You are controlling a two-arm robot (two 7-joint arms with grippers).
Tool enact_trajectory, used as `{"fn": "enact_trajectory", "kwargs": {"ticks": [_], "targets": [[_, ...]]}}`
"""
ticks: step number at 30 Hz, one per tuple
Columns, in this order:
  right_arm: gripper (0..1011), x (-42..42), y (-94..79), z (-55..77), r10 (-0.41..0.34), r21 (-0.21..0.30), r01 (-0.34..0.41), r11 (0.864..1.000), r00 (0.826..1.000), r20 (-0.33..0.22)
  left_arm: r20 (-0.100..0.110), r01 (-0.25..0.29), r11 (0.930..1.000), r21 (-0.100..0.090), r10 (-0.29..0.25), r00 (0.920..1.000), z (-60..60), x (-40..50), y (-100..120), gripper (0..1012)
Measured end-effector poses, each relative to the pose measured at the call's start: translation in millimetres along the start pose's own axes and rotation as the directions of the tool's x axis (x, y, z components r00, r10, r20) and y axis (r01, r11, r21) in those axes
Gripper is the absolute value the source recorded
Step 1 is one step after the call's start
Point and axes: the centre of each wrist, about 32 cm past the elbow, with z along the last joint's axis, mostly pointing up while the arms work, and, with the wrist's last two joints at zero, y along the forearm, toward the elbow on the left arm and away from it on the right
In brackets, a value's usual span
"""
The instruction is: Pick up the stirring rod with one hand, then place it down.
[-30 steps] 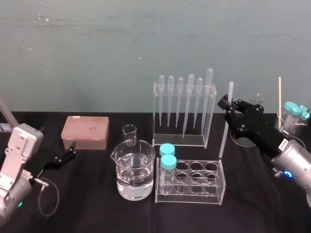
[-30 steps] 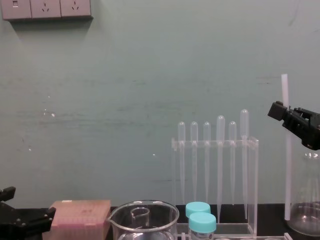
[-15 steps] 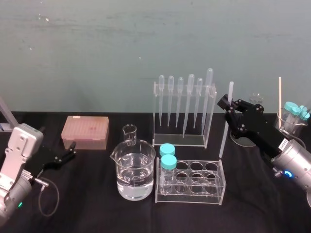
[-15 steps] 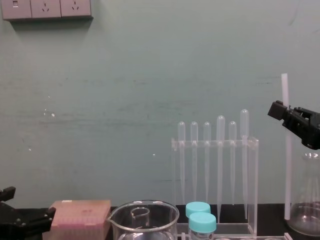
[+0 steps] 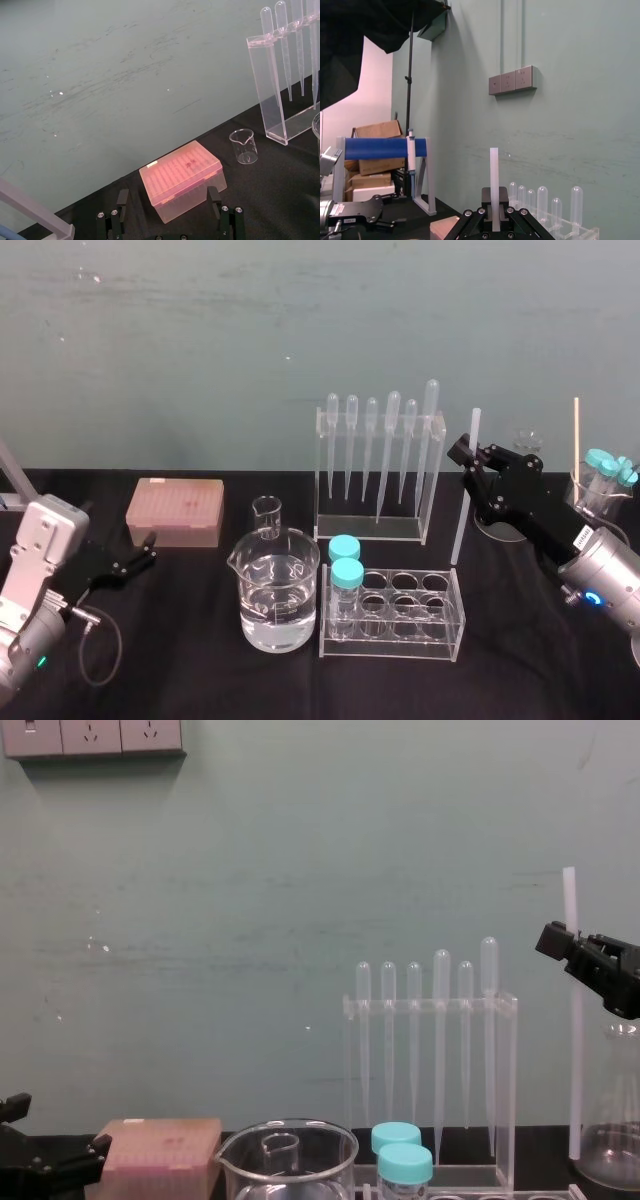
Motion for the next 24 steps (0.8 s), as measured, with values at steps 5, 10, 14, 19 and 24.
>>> {"fn": "enact_trajectory", "kwargs": {"ticks": [5, 10, 14, 19, 24], "targets": [[70, 0.0, 0.0, 0.0, 0.0, 0.0, 0.0, 1.0, 1.0, 0.0, 0.0, 0.0, 1.0, 0.0, 0.0, 1.0, 0.0, 0.0, 0.0, 1000], [69, 0.0, 0.0, 0.0, 0.0, 0.0, 0.0, 1.0, 1.0, 0.0, 0.0, 0.0, 1.0, 0.0, 0.0, 1.0, 0.0, 0.0, 0.0, 1000], [70, 0.0, 0.0, 0.0, 0.0, 0.0, 0.0, 1.0, 1.0, 0.0, 0.0, 0.0, 1.0, 0.0, 0.0, 1.0, 0.0, 0.0, 0.0, 1000], [69, 0.0, 0.0, 0.0, 0.0, 0.0, 0.0, 1.0, 1.0, 0.0, 0.0, 0.0, 1.0, 0.0, 0.0, 1.0, 0.0, 0.0, 0.0, 1000], [69, 0.0, 0.0, 0.0, 0.0, 0.0, 0.0, 1.0, 1.0, 0.0, 0.0, 0.0, 1.0, 0.0, 0.0, 1.0, 0.0, 0.0, 0.0, 1000]]}}
